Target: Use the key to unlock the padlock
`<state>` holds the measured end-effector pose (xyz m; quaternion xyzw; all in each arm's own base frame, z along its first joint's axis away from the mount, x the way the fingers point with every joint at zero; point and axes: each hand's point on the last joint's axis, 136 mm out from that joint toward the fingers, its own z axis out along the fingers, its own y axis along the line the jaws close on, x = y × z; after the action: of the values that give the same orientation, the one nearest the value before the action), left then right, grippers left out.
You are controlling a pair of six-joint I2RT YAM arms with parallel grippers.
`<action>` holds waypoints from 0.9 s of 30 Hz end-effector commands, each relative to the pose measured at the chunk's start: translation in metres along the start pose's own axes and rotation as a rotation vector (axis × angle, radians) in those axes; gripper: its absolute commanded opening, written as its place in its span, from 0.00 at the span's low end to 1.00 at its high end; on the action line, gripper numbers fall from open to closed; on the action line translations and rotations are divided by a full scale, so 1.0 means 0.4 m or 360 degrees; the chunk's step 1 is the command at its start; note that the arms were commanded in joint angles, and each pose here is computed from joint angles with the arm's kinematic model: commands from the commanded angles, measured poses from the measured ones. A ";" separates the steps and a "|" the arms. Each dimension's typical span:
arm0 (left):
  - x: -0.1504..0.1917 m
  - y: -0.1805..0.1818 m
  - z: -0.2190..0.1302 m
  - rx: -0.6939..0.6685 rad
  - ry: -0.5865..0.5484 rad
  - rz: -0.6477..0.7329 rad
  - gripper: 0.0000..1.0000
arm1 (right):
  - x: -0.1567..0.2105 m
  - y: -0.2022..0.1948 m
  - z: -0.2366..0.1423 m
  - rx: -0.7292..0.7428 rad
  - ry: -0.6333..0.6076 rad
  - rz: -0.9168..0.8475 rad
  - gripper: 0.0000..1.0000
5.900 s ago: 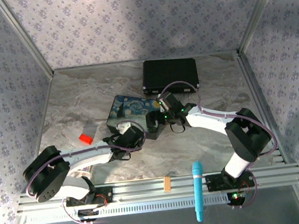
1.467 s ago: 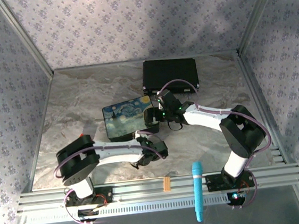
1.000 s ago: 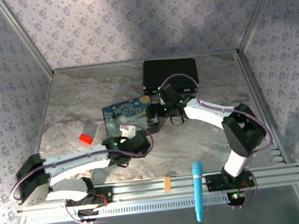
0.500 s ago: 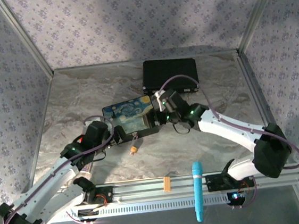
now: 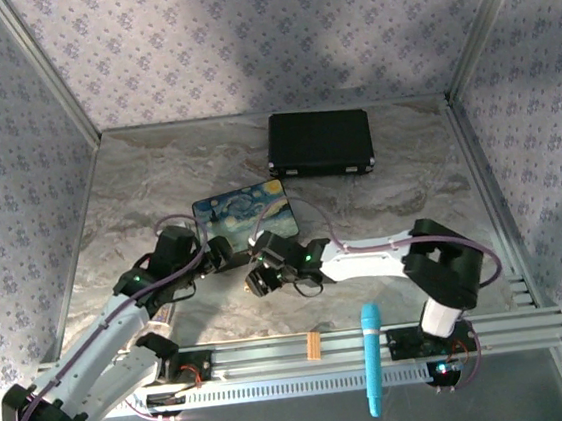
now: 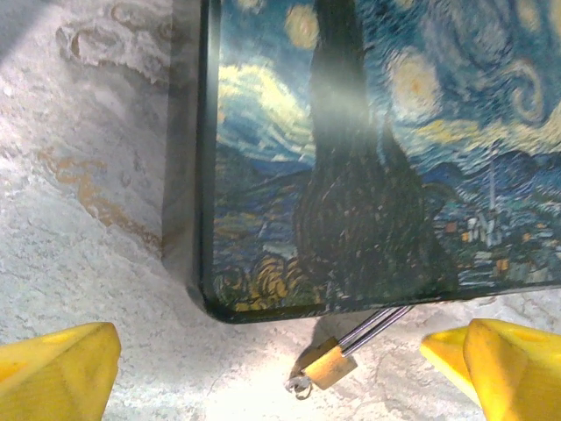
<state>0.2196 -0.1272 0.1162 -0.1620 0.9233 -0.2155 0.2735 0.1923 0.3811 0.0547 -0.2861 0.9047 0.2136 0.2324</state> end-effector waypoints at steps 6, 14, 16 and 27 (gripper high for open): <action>-0.002 -0.003 0.001 0.0040 -0.0017 -0.0043 1.00 | -0.013 0.025 0.073 0.0031 -0.0014 0.0033 0.67; 0.003 0.002 0.007 0.0035 -0.0013 -0.0043 1.00 | 0.011 0.006 0.116 0.0077 0.0031 0.0074 0.63; 0.001 0.002 0.006 0.0033 -0.0015 -0.0040 1.00 | 0.022 0.001 0.122 0.0100 0.0048 0.0072 0.61; -0.005 -0.001 0.006 0.0030 -0.0029 -0.0024 1.00 | 0.068 -0.007 0.098 -0.0039 0.0032 0.0187 0.36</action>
<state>0.2190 -0.1281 0.1128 -0.1679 0.9208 -0.2225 0.2727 0.2048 0.3915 0.0266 -0.2369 0.9156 0.2119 0.2462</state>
